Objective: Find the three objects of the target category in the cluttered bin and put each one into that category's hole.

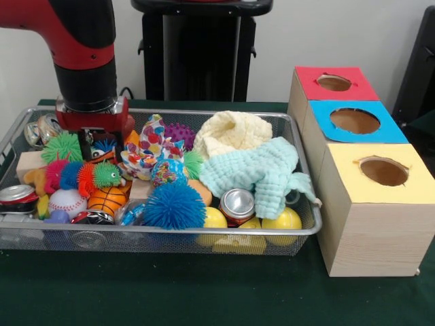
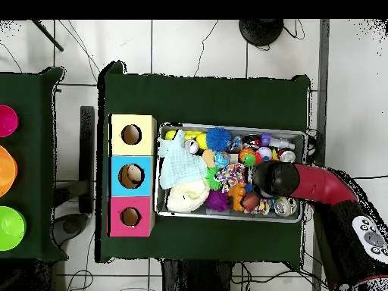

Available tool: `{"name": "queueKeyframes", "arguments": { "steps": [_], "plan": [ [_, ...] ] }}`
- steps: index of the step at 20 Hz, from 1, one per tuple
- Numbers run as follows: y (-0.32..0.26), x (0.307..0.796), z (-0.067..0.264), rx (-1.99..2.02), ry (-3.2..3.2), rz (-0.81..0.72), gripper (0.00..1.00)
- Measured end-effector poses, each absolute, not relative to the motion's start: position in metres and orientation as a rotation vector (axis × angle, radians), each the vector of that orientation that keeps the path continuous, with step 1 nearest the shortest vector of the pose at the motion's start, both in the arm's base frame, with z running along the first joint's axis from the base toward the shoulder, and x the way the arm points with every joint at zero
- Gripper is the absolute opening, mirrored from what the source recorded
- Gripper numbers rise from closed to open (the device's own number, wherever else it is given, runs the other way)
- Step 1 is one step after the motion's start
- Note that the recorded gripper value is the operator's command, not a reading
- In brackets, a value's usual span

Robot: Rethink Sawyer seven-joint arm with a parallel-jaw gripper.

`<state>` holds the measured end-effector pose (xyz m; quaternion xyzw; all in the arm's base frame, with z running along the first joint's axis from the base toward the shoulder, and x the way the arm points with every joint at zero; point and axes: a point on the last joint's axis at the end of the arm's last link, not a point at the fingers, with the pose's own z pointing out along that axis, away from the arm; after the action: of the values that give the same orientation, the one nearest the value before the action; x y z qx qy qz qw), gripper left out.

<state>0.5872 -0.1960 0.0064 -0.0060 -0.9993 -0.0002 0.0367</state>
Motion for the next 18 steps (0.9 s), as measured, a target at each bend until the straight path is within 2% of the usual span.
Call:
{"name": "queueKeyframes", "arguments": {
  "steps": [18],
  "plan": [
    [-0.202,0.593,0.020,-0.019,-3.088,0.029,1.00]
  ]
}}
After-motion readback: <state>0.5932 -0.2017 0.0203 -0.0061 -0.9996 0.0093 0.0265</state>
